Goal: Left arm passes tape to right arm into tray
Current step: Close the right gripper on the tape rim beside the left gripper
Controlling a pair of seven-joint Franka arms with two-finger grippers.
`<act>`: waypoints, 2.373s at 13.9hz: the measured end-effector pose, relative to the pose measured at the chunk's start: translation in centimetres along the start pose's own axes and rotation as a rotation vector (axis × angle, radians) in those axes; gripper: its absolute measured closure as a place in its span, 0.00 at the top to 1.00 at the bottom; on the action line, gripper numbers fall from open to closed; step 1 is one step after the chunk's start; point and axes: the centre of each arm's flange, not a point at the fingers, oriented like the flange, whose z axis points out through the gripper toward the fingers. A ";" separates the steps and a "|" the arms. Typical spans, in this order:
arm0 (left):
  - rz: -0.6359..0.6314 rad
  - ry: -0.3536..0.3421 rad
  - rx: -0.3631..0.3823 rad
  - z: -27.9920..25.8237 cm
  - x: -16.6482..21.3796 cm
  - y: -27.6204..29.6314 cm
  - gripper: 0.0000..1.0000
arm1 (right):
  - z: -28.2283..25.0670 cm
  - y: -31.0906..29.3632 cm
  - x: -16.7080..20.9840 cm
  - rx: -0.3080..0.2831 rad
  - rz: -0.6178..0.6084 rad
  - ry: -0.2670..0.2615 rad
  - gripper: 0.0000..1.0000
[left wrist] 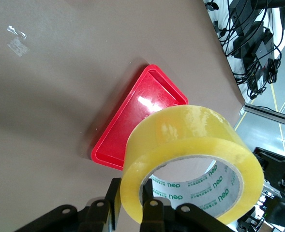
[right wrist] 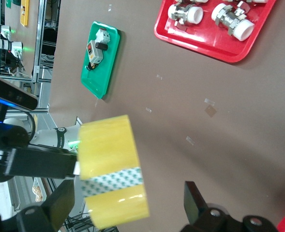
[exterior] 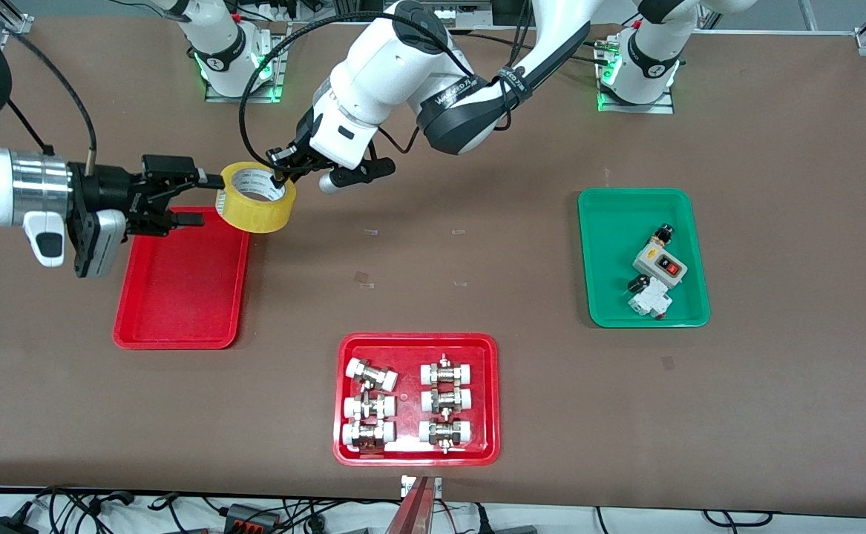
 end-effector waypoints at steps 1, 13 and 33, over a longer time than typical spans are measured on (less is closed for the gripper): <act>0.000 0.000 0.000 0.0 0.0 0.0 0.22 | -0.1 0.2 0.0 0.002 0.001 0.003 1.00; -0.005 0.004 -0.003 -0.2 0.5 0.1 0.22 | 1.3 0.5 0.8 0.071 -0.036 0.003 1.00; -0.008 0.007 -0.007 -0.4 0.8 0.2 0.22 | 2.7 -0.4 1.5 0.118 -0.068 0.007 0.55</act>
